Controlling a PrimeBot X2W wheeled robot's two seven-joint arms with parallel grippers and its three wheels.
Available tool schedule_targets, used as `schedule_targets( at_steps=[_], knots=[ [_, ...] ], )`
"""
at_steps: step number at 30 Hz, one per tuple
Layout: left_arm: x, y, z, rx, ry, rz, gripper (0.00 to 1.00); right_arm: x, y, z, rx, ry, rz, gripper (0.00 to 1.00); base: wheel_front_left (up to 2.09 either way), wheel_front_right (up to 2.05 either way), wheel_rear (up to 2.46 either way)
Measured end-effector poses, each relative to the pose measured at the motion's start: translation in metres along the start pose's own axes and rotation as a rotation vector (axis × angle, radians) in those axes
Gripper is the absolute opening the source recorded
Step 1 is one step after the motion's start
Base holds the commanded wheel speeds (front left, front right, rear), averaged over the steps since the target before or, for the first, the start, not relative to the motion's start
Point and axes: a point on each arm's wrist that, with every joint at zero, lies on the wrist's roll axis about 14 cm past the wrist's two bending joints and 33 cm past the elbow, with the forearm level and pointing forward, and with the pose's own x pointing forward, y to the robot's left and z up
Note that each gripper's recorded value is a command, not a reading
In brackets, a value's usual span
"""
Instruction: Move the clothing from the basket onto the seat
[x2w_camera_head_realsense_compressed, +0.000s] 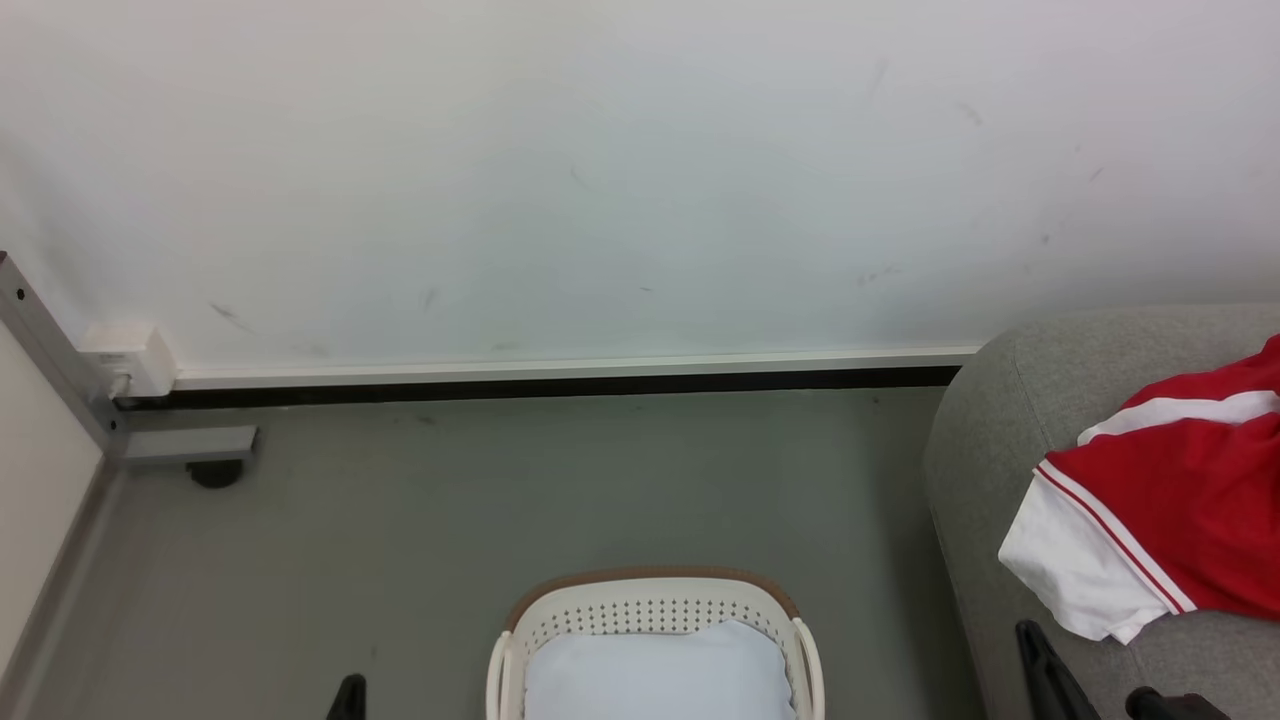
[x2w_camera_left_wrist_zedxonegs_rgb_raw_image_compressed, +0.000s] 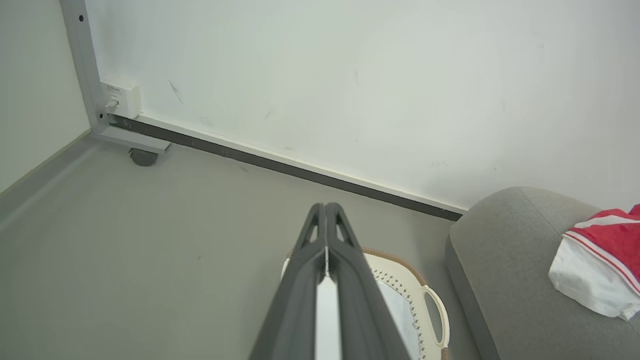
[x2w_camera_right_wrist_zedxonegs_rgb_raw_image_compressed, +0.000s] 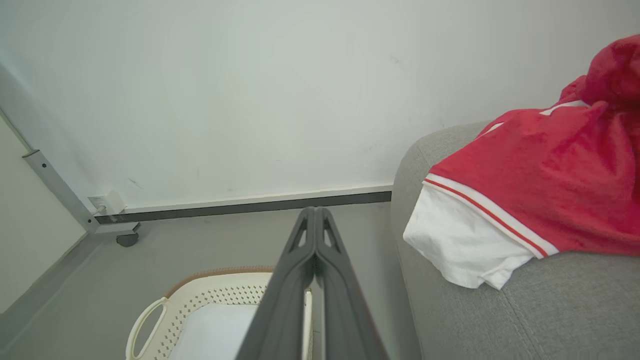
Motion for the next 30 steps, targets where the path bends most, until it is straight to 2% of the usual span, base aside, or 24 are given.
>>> schedule_targets(
  at_steps=[30],
  knots=[
    [0.019,0.013,0.014,-0.464,-0.012,0.074,0.0,0.01,-0.025,0.015,0.481,-0.024,-0.107,0.0,0.0,0.0,0.0]
  ],
)
